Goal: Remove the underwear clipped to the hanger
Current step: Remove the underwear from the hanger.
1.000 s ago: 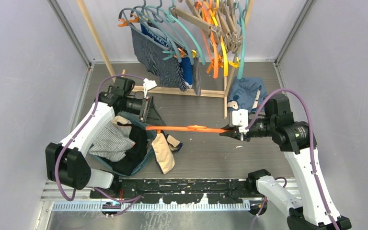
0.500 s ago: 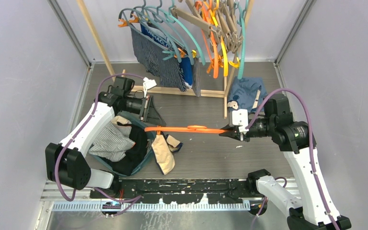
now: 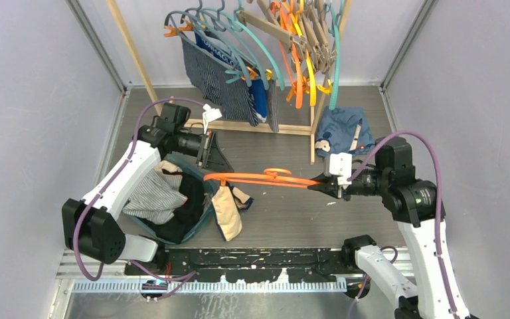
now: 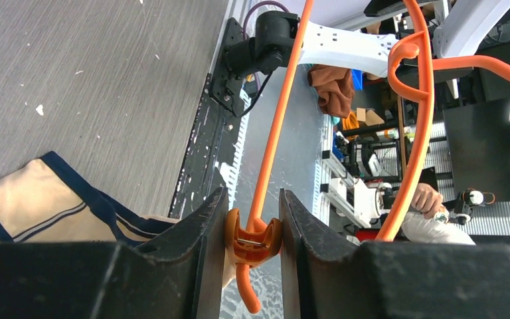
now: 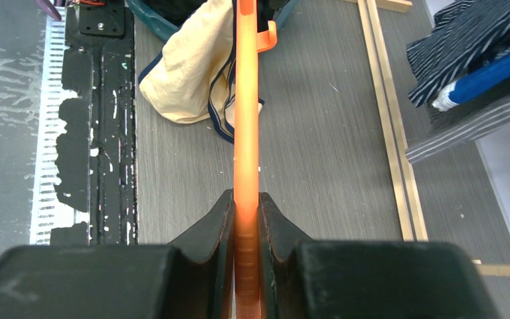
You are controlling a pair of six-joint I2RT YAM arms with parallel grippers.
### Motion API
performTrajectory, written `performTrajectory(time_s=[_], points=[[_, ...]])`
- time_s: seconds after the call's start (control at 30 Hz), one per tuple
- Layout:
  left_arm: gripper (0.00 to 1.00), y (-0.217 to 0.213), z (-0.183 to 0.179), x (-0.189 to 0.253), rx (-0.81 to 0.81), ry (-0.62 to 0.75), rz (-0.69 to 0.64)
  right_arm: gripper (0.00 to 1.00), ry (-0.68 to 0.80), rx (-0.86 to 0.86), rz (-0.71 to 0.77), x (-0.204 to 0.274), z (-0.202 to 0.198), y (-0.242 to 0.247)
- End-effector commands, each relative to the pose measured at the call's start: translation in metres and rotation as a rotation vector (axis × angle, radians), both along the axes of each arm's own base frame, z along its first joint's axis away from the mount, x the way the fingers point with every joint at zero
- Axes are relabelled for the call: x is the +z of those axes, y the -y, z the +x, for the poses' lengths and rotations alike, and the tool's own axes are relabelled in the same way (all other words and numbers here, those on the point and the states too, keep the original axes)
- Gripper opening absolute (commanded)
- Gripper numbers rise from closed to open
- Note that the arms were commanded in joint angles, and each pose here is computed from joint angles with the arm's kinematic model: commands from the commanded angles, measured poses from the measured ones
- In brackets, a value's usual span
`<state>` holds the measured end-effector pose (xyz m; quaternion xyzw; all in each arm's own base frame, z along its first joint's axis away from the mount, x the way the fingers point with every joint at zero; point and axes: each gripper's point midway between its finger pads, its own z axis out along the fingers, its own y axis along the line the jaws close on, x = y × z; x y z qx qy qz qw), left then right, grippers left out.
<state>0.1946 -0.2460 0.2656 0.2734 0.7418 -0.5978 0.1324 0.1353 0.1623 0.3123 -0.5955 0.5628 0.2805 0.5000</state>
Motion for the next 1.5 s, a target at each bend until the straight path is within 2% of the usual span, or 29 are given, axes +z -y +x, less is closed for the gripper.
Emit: performTrajectory(time_s=[0.0, 0.2, 0.3, 0.63, 0.8, 0.9, 1.1, 1.37, 1.47], points=[[0.02, 0.005, -0.004, 0.029, -0.039, 0.101, -0.063, 0.01, 0.073, -0.048, 0.056, 0.022, 0.007, 0.002], [0.0, 0.004, -0.007, 0.033, -0.044, 0.115, -0.073, 0.01, 0.05, -0.077, 0.067, 0.021, 0.011, 0.004], [0.04, 0.004, -0.007, 0.035, -0.042, 0.114, -0.073, 0.01, 0.053, -0.065, 0.077, 0.026, 0.011, 0.003], [0.39, 0.006, -0.007, 0.038, -0.044, 0.126, -0.074, 0.01, 0.044, -0.061, 0.083, 0.028, 0.011, 0.002], [0.49, 0.006, -0.006, 0.039, -0.04, 0.136, -0.075, 0.01, 0.04, -0.055, 0.084, 0.028, 0.009, 0.002], [0.51, 0.006, -0.006, 0.038, -0.04, 0.137, -0.072, 0.01, 0.038, -0.053, 0.085, 0.028, 0.009, 0.001], [0.48, 0.003, -0.007, 0.032, -0.035, 0.168, -0.06, 0.01, 0.039, -0.055, 0.083, 0.028, 0.009, 0.002], [0.25, 0.003, -0.005, 0.031, -0.02, 0.201, -0.052, 0.01, 0.035, -0.05, 0.084, 0.026, 0.009, 0.001], [0.19, 0.002, -0.005, 0.028, -0.016, 0.215, -0.044, 0.01, 0.033, -0.051, 0.083, 0.025, 0.009, 0.001]])
